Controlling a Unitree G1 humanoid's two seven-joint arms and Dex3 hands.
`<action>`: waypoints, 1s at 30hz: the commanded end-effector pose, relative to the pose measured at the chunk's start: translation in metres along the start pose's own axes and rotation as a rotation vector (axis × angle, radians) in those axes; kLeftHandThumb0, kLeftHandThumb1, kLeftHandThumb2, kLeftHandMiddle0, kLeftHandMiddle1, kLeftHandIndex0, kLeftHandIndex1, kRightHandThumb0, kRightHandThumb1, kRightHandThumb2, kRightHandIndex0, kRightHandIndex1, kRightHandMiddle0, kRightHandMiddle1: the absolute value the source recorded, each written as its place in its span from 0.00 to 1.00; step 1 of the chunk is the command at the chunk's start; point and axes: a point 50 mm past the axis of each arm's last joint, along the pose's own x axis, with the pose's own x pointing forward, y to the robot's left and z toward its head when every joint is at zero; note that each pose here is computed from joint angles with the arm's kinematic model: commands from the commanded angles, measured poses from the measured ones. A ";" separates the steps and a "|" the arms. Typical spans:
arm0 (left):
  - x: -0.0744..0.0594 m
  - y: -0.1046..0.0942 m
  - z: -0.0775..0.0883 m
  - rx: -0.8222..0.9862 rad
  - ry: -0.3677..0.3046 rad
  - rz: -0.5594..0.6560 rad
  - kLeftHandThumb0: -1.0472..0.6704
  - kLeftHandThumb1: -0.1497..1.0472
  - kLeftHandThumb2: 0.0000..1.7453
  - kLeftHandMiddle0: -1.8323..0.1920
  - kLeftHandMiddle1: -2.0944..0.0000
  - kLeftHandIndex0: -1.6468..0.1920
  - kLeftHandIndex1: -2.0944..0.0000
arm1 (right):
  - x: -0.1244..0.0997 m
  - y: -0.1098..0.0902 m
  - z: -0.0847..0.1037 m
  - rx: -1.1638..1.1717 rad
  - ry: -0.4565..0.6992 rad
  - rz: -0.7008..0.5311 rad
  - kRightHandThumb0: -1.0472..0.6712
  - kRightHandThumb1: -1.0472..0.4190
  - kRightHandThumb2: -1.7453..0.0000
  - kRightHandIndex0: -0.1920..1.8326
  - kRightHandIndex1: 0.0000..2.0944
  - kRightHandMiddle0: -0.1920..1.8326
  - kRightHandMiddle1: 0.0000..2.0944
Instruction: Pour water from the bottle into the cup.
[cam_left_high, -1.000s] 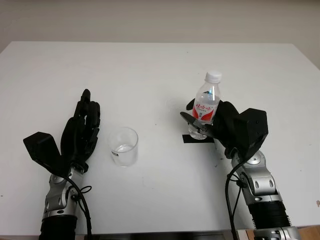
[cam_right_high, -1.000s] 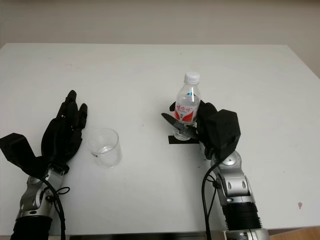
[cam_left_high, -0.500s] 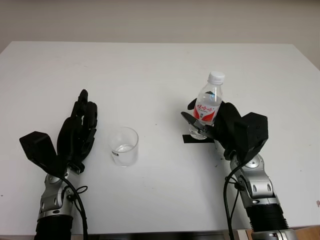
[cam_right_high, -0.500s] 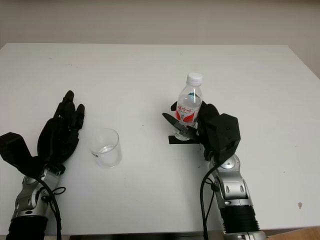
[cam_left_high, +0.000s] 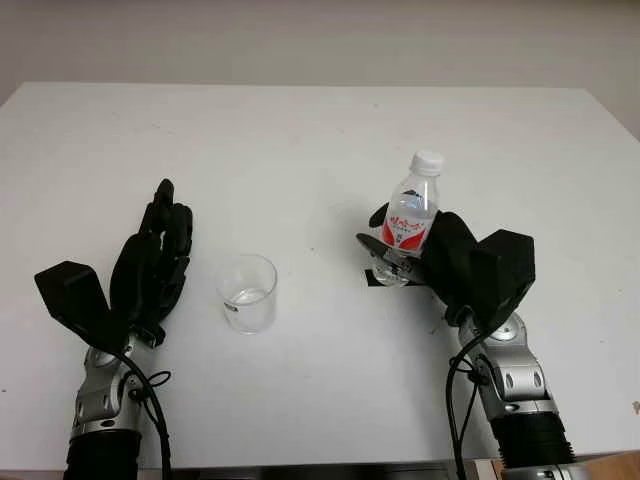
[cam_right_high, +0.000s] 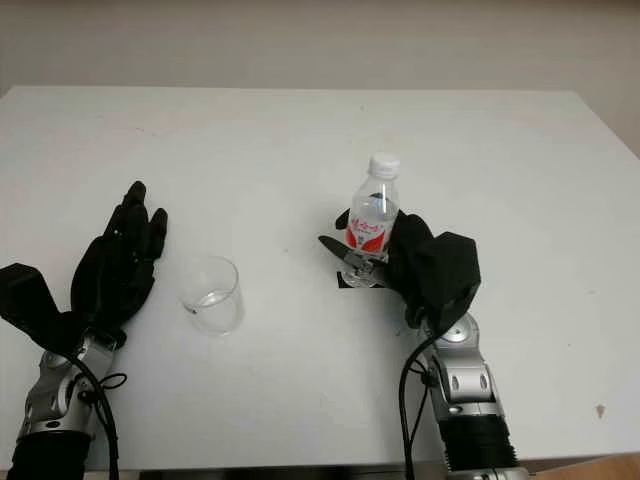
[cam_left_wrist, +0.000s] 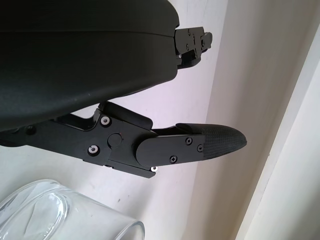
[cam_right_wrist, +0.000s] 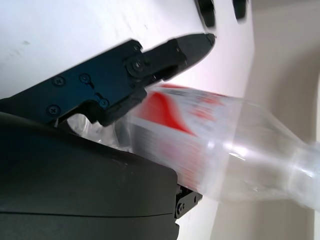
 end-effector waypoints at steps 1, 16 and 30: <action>-0.001 0.005 0.003 0.007 -0.002 0.012 0.18 1.00 0.25 0.95 0.97 0.94 0.97 | 0.000 -0.004 0.002 -0.039 0.010 0.044 0.17 0.09 0.97 0.04 0.22 0.06 0.28; -0.001 0.008 0.004 0.016 -0.005 0.001 0.18 1.00 0.25 0.95 0.97 0.95 0.97 | -0.007 -0.007 -0.005 -0.030 0.037 0.070 0.12 0.10 0.97 0.00 0.00 0.00 0.02; 0.000 0.009 0.005 0.015 -0.002 -0.005 0.19 1.00 0.25 0.95 0.97 0.95 0.97 | -0.012 -0.016 -0.002 -0.120 -0.078 -0.097 0.07 0.10 0.97 0.00 0.00 0.00 0.00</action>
